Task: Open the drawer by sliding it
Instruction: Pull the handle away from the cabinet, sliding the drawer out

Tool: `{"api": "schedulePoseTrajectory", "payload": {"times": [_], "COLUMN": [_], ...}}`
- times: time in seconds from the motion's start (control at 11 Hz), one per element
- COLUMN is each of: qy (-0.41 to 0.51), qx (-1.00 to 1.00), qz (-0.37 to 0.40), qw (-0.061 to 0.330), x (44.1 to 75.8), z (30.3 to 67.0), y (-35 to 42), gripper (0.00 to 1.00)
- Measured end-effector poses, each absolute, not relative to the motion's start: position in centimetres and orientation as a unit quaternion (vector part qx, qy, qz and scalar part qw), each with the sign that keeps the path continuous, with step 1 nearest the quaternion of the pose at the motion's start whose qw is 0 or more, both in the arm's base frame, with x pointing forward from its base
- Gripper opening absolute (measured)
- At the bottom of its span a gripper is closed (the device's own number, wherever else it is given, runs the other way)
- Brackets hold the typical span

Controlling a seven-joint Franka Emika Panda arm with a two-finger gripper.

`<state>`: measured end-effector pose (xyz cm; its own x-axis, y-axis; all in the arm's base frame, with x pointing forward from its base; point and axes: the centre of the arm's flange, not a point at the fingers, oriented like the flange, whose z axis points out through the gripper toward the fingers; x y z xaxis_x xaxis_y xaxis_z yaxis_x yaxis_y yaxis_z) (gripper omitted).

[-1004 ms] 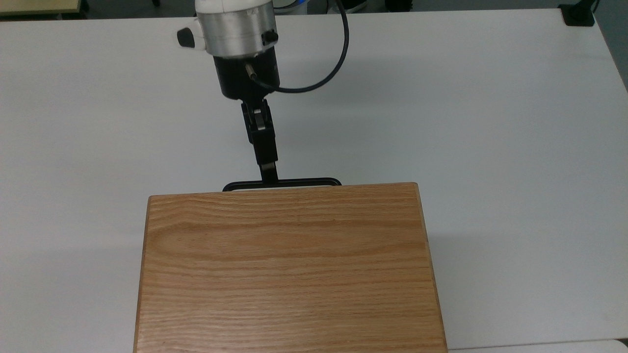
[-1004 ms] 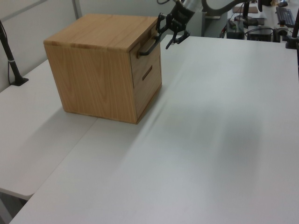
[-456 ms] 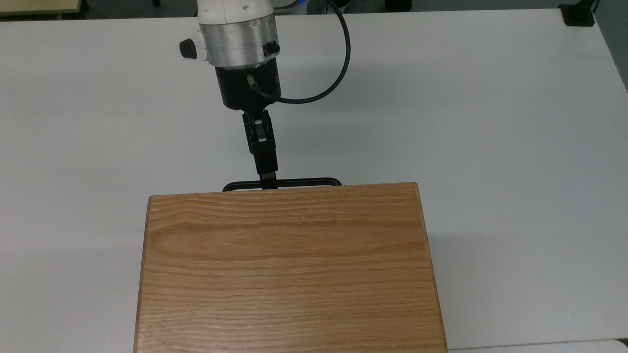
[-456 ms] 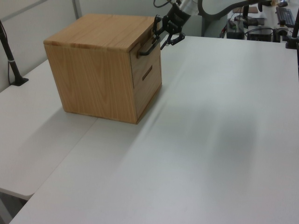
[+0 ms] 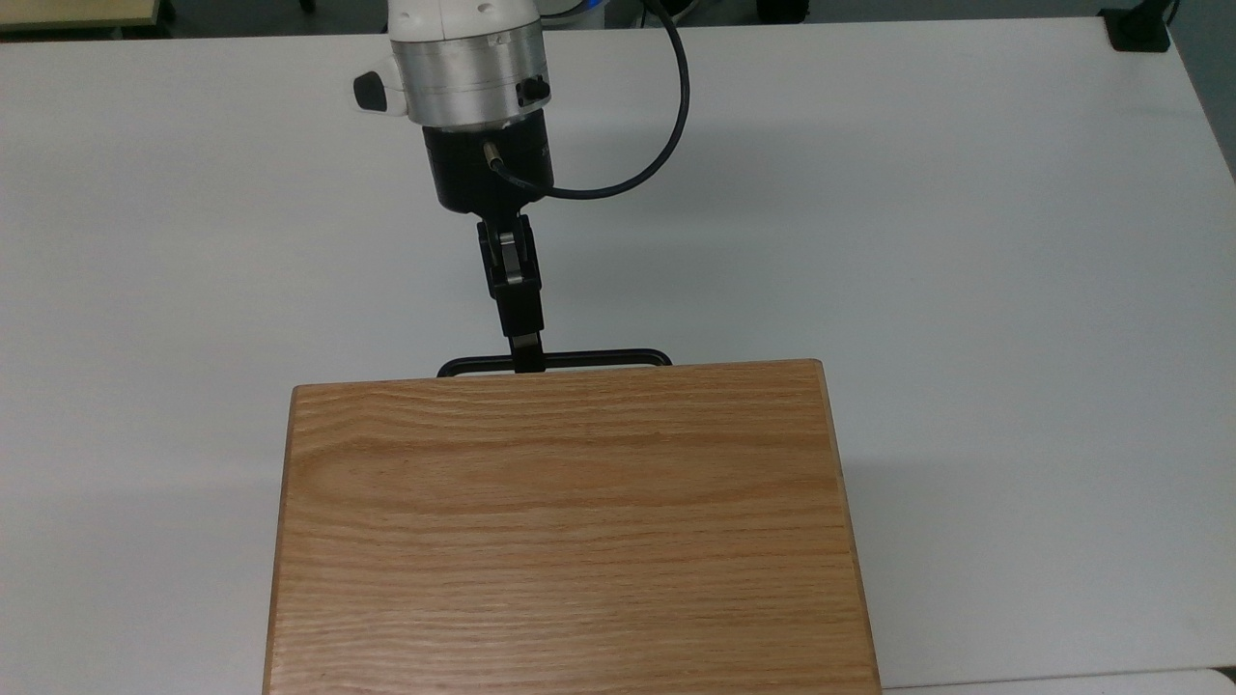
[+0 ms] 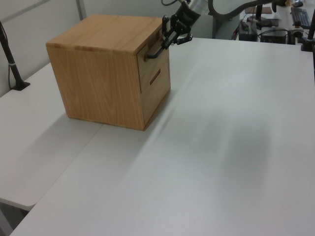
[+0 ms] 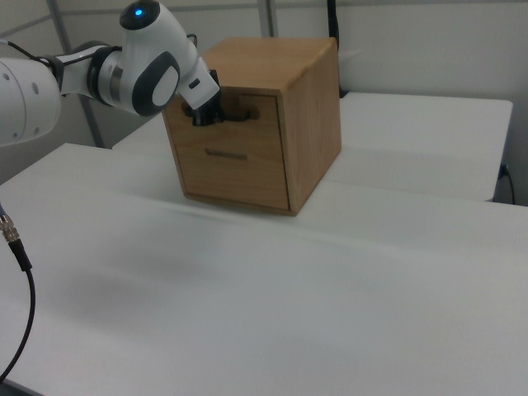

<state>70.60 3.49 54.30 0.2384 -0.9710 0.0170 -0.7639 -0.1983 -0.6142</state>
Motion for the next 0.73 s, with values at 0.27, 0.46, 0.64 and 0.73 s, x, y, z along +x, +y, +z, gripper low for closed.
{"api": "schedulePoseTrajectory", "payload": {"times": [0.27,0.46,0.64,0.73], "qy": [0.577,0.573,0.567,0.562], "qx": [-0.753,-0.771,-0.787,-0.795], "qz": [-0.201,-0.173,-0.146,-0.136], "qw": [0.244,0.219,0.195,0.184], "x": [70.3,69.1,67.7,67.1], "z": [54.5,55.2,55.8,56.0], "y": [3.5,3.3,3.1,3.0], "gripper": [0.16,0.16,0.16,0.16]}}
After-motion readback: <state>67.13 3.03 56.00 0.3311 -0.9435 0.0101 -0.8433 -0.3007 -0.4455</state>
